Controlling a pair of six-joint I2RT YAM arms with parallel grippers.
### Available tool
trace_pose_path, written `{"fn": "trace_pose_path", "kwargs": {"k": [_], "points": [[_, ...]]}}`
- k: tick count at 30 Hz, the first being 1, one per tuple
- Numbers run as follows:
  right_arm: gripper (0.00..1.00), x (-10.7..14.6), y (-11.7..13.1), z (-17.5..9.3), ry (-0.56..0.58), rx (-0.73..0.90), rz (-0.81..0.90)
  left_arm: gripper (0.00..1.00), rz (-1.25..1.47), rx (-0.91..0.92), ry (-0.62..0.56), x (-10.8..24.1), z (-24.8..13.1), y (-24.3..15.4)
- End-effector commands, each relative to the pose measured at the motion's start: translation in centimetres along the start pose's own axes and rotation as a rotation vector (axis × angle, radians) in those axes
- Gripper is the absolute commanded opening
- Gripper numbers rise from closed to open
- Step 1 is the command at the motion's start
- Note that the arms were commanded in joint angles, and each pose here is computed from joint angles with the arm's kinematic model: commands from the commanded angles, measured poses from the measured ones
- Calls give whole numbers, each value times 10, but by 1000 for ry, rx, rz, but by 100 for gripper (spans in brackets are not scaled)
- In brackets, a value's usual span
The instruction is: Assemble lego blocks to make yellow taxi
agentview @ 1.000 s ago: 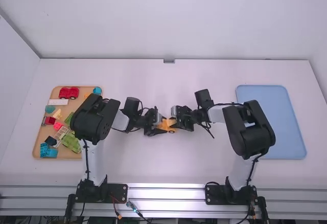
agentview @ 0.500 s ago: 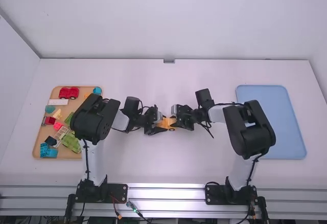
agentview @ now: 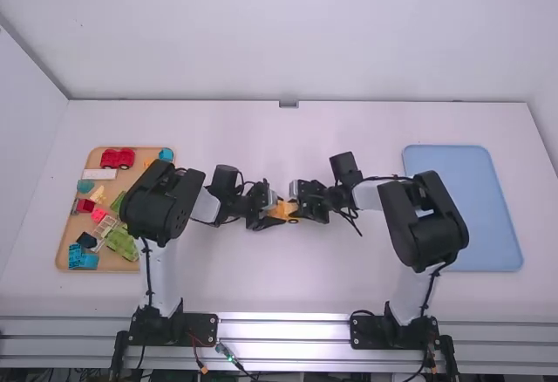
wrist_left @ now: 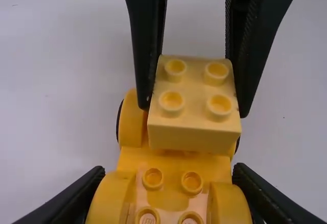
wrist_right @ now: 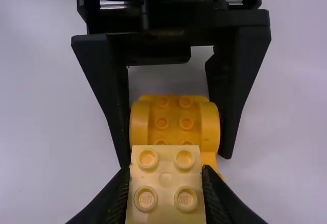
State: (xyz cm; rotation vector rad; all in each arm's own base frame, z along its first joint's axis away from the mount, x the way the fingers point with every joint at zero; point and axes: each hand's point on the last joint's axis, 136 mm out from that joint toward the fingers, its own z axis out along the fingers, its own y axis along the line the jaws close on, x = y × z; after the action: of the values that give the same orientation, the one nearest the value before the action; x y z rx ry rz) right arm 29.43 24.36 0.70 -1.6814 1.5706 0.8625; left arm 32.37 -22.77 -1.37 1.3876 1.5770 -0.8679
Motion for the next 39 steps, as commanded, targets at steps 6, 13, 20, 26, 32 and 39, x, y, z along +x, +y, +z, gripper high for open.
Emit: {"fn": "trace_pose_path", "kwargs": {"k": [6, 13, 20, 26, 32, 39], "points": [[5, 3, -6, 0, 8, 17, 5, 60, -56, 33, 13, 8, 1, -11], [4, 3, -4, 0, 9, 13, 7, 63, -46, 34, 15, 9, 1, -11], [5, 7, 0, 1, 6, 17, 18, 65, -46, 19, 5, 5, 2, -6], [6, 8, -3, 2, -12, 51, 49, 64, -45, 17, 5, 5, 2, -6], [6, 7, -1, 2, -16, 43, 55, 62, -39, 10, 7, 5, 2, -4], [6, 8, -1, 3, -12, 45, 55, 61, -30, 7, 3, 3, 2, -3]]}}
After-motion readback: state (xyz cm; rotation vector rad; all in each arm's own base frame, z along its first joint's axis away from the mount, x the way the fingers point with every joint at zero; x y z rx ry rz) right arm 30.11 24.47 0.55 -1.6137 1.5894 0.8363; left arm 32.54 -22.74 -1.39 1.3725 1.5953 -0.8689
